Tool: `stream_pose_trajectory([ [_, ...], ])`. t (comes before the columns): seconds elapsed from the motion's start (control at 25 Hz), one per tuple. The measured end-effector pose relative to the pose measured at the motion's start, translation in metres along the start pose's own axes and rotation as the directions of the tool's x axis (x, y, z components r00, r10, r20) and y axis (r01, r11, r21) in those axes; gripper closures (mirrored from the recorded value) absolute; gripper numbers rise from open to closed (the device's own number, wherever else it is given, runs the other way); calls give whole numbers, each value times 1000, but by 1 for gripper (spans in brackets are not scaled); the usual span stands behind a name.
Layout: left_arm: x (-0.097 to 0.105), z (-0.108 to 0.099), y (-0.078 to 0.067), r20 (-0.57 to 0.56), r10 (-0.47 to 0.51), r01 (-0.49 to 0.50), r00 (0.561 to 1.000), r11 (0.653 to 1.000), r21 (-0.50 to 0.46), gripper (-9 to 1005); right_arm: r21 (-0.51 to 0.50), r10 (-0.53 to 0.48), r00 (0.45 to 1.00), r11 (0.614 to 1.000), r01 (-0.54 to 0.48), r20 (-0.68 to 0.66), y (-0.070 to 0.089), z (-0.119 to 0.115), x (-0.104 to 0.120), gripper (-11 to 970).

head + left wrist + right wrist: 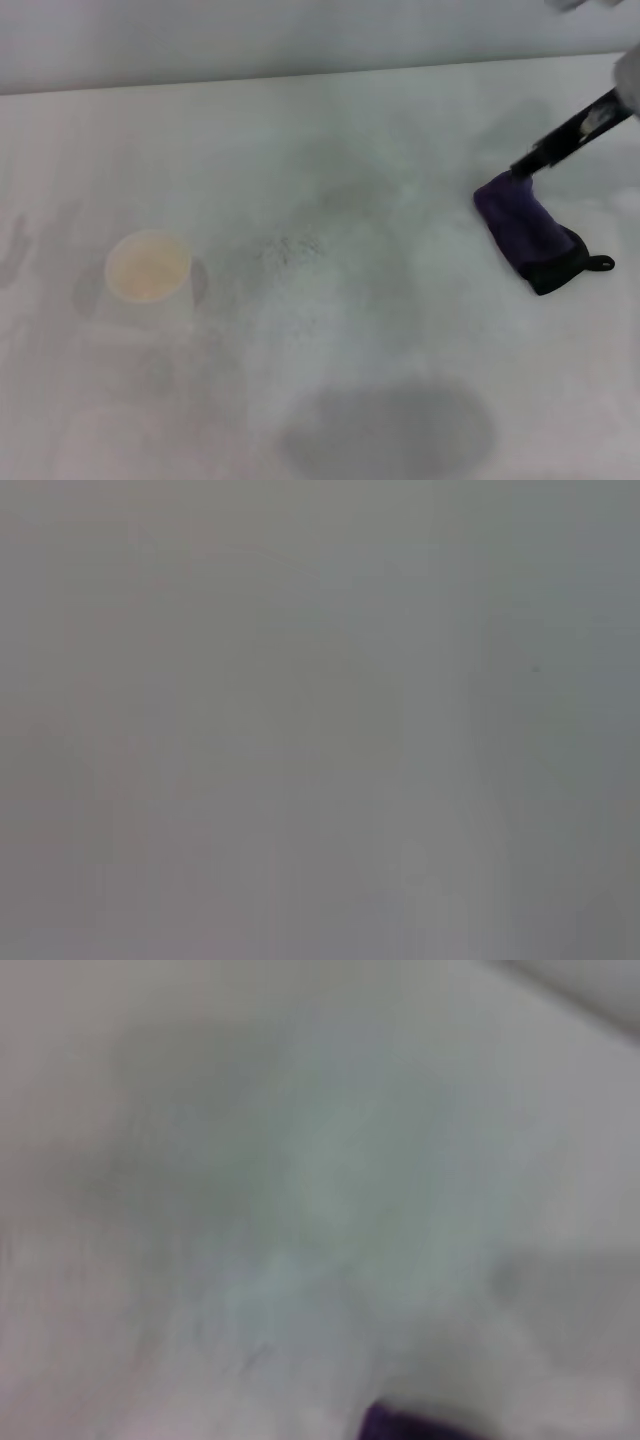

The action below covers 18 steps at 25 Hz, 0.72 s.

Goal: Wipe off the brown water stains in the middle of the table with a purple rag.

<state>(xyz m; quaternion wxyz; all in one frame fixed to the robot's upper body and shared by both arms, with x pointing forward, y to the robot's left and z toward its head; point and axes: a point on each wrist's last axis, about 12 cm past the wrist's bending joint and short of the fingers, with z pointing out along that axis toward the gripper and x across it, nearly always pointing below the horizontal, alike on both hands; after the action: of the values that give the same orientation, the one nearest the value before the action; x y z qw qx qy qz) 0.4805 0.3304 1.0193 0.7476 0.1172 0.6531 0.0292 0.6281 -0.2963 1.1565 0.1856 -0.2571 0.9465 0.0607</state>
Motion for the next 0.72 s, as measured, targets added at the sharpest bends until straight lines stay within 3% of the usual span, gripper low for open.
stream_pose_trajectory([
  [0.04, 0, 1, -1, 1, -1, 1, 1000, 1000, 2, 145, -9, 21, 999, 1000, -20, 49, -9, -4, 4, 424],
  [0.12, 0, 3, -2, 0, -3, 3, 1000, 1000, 5, 145, -29, 67, 986, 998, -63, 155, -28, -10, 16, 421],
  [0.32, -1, 6, -4, 2, -10, 10, 1000, 1000, -2, 145, -64, 114, 903, 993, -96, 415, -55, -14, 46, 414],
  [0.52, -2, 9, -4, 7, -17, 17, 1000, 1000, -5, 145, 25, 118, 751, 984, -176, 650, -77, -19, 92, 414],
  [0.72, -2, 10, -4, 5, -33, 33, 999, 999, -27, 145, 72, 166, 586, 930, -360, 793, -95, -14, 140, 414],
])
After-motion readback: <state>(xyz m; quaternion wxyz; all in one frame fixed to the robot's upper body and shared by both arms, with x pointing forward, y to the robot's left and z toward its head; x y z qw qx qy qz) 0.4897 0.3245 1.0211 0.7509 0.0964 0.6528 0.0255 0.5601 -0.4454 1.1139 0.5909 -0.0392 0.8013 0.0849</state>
